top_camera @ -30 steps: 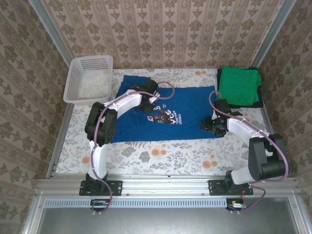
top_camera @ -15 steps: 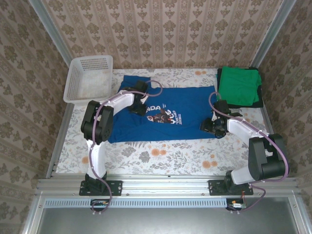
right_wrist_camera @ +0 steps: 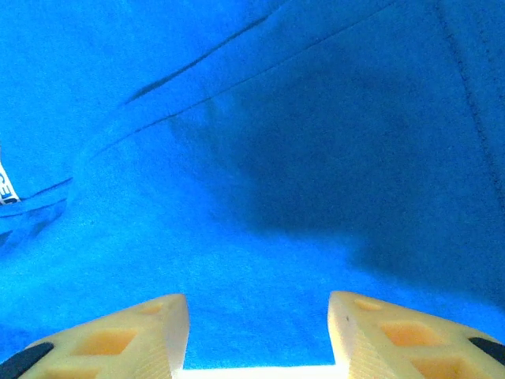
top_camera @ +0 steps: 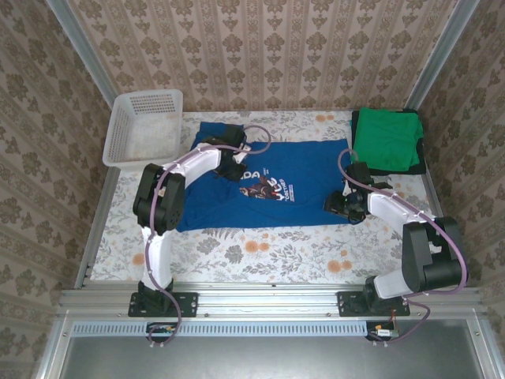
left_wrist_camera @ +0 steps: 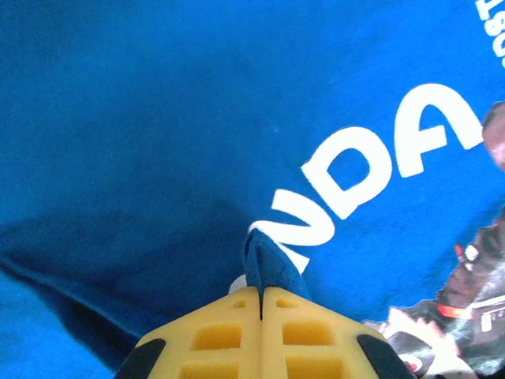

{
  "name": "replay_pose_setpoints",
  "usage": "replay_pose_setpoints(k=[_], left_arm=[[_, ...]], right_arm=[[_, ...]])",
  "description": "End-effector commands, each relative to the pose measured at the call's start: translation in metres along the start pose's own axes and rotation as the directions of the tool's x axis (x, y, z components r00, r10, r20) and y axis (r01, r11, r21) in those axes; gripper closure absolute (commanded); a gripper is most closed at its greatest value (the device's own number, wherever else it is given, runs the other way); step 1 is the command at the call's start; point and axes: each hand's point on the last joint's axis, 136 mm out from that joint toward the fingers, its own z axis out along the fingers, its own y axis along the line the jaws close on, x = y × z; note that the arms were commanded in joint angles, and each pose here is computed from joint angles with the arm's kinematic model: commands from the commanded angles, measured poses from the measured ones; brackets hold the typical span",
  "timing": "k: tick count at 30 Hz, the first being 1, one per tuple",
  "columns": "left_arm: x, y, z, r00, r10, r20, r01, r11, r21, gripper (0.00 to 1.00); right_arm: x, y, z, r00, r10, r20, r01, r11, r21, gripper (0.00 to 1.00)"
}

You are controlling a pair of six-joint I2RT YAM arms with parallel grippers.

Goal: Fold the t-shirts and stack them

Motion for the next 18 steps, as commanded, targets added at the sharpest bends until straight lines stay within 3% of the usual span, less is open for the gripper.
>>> replay_pose_setpoints(k=[1, 6, 7, 8, 10, 18], left_arm=[[-0.023, -0.005, -0.017, 0.990, 0.102, 0.099, -0.104, 0.995, 0.009, 0.95], [-0.024, -0.023, 0.002, 0.978, 0.166, 0.123, -0.177, 0.980, 0.088, 0.86], [-0.023, -0.024, 0.005, 0.978, 0.170, 0.119, -0.181, 0.980, 0.088, 0.81], [-0.024, -0.023, 0.007, 0.979, 0.170, 0.116, -0.180, 0.980, 0.083, 0.70], [-0.025, -0.020, 0.006, 0.979, 0.169, 0.114, -0.177, 0.982, 0.071, 0.67], [-0.041, -0.012, -0.051, 0.973, 0.116, 0.202, -0.124, 0.992, 0.032, 0.44]], right_arm=[[0.000, 0.001, 0.000, 1.000, 0.014, 0.013, -0.014, 1.000, -0.008, 0.48], [0.002, 0.001, -0.002, 1.000, 0.024, 0.013, -0.023, 1.000, -0.012, 0.48], [0.002, 0.001, -0.002, 1.000, 0.024, 0.015, -0.024, 1.000, -0.013, 0.48], [0.003, 0.001, -0.003, 1.000, 0.025, 0.017, -0.025, 1.000, -0.014, 0.48], [0.003, 0.002, -0.004, 0.999, 0.027, 0.019, -0.027, 0.999, -0.020, 0.48], [-0.008, 0.020, -0.012, 0.999, -0.010, 0.051, 0.012, 0.999, -0.045, 0.48]])
